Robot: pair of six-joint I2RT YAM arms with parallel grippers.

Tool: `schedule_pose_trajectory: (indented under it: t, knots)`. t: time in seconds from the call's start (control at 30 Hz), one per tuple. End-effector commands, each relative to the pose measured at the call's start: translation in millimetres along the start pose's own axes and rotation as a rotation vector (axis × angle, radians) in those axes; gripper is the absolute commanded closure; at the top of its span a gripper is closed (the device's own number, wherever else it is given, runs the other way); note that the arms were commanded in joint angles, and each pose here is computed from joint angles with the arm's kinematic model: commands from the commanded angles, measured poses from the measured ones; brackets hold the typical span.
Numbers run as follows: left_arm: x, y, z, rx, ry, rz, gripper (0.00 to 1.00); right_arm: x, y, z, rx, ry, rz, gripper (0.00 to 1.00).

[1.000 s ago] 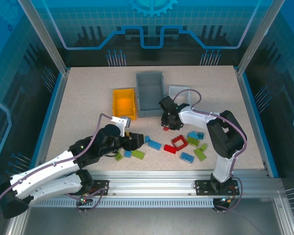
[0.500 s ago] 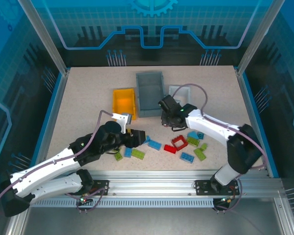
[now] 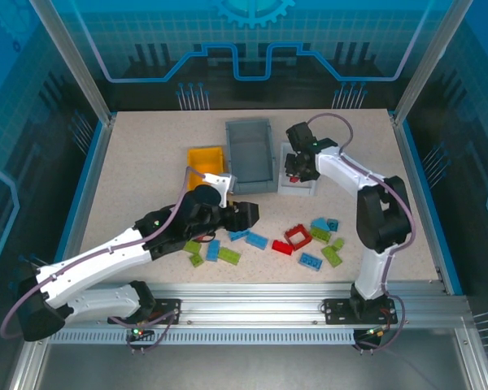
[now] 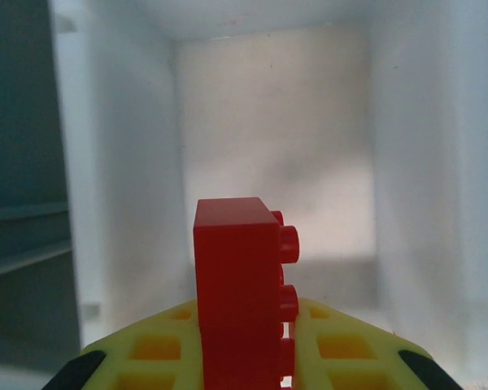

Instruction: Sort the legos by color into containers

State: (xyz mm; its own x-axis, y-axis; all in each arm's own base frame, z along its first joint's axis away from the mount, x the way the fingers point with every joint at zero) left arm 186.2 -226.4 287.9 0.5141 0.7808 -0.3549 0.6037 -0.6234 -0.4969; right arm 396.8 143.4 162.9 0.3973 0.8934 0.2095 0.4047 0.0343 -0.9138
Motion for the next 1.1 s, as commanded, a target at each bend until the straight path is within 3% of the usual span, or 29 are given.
schedule_pose_trajectory:
  t: [0.0, 0.13, 0.3, 0.5, 0.63, 0.73, 0.8, 0.9, 1.07]
  knots:
    - [-4, -3, -12, -0.022, -0.028, -0.035, 0.27, -1, 7, -2, 0.059, -0.022, 0.028, 0.79]
    - [5, -5, -4, 0.019, -0.076, -0.101, 0.28, 3, 6, -5, 0.058, -0.033, 0.025, 0.67]
    - [21, -15, 15, 0.080, -0.137, -0.213, 0.29, 10, -26, -6, -0.004, -0.067, -0.018, 0.55]
    - [33, -25, 30, 0.135, -0.165, -0.286, 0.30, 12, -86, 7, -0.140, -0.113, -0.078, 0.55]
    - [38, -17, 41, 0.248, -0.062, -0.311, 0.31, 16, -124, 40, -0.217, -0.239, -0.219, 0.58]
    - [38, 2, 56, 0.397, 0.048, -0.202, 0.31, 22, -142, 88, -0.197, -0.422, -0.431, 0.61]
    - [42, 14, 65, 0.502, 0.118, -0.166, 0.32, 24, -153, 128, -0.139, -0.568, -0.584, 0.56]
    - [43, 33, 71, 0.596, 0.249, -0.115, 0.30, 15, -164, 174, -0.079, -0.688, -0.651, 0.49]
    - [51, 65, 76, 0.704, 0.462, -0.108, 0.28, -14, -173, 211, -0.046, -0.661, -0.671, 0.37]
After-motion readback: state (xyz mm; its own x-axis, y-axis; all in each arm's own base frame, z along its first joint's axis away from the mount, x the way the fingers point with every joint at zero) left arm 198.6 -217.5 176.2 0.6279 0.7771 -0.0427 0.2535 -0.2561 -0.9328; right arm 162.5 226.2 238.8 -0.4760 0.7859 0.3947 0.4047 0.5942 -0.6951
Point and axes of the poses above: each hand's point on the last joint's axis, 136 mm out from that joint toward the fingers, its own y axis out along the fingers, its own x axis along the line the jaws close on, z = x × y, the point moved 8 cm from there along -y, back along the fingers, and after that the axes turned 14 degrees about y, right-handed, at the moved point
